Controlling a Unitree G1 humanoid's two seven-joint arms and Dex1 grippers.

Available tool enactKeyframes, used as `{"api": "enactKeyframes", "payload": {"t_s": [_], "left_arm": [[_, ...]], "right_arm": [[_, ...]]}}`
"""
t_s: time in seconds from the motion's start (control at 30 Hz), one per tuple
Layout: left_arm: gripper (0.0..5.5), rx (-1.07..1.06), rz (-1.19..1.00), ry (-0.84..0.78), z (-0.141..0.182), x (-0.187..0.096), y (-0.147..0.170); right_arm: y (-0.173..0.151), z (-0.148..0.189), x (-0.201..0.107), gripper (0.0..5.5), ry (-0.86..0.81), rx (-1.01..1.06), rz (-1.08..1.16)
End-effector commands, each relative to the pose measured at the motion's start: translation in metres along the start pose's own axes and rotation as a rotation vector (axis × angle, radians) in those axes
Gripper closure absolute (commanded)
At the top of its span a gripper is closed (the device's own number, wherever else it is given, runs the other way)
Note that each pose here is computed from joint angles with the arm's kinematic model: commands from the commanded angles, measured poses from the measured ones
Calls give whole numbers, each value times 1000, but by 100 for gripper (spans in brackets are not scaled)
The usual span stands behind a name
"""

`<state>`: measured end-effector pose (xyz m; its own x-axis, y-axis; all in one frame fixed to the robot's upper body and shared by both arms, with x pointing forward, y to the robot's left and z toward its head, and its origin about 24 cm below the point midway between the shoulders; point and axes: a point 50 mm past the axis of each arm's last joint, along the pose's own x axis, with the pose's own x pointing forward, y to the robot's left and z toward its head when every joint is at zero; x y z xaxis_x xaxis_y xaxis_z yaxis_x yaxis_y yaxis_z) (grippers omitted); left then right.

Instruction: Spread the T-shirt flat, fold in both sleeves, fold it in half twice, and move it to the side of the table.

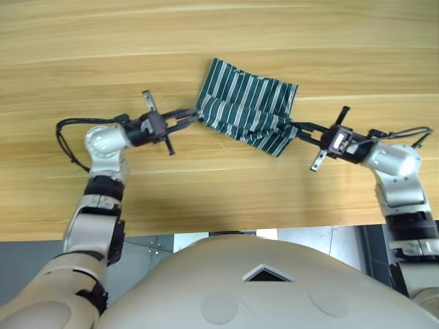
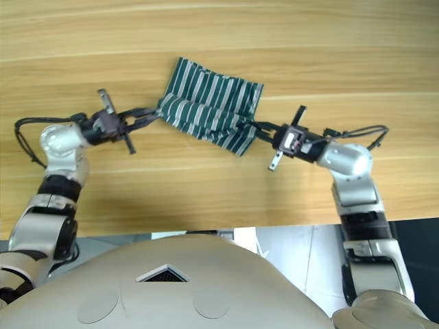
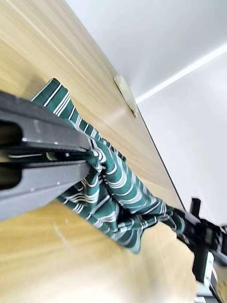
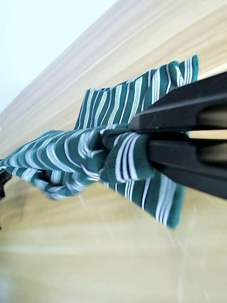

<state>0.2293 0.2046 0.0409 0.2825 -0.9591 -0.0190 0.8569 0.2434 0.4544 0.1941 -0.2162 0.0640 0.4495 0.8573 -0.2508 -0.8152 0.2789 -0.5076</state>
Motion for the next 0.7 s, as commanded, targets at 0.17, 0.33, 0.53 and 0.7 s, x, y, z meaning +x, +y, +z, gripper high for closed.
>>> {"api": "enactKeyframes", "payload": {"t_s": [0.17,0.33,0.53,0.7], "left_arm": [[543,49,-238,87,33,-25,-49],[543,-8,-292,169,32,-11,-74],[543,-113,-392,156,51,-16,-87],[543,-205,-414,76,58,-13,-90]], "right_arm": [[34,26,-48,550,-34,-117,230],[39,29,-63,550,-9,-92,306],[45,37,-70,550,-46,-32,383],[45,35,-62,550,-74,-5,377]]}}
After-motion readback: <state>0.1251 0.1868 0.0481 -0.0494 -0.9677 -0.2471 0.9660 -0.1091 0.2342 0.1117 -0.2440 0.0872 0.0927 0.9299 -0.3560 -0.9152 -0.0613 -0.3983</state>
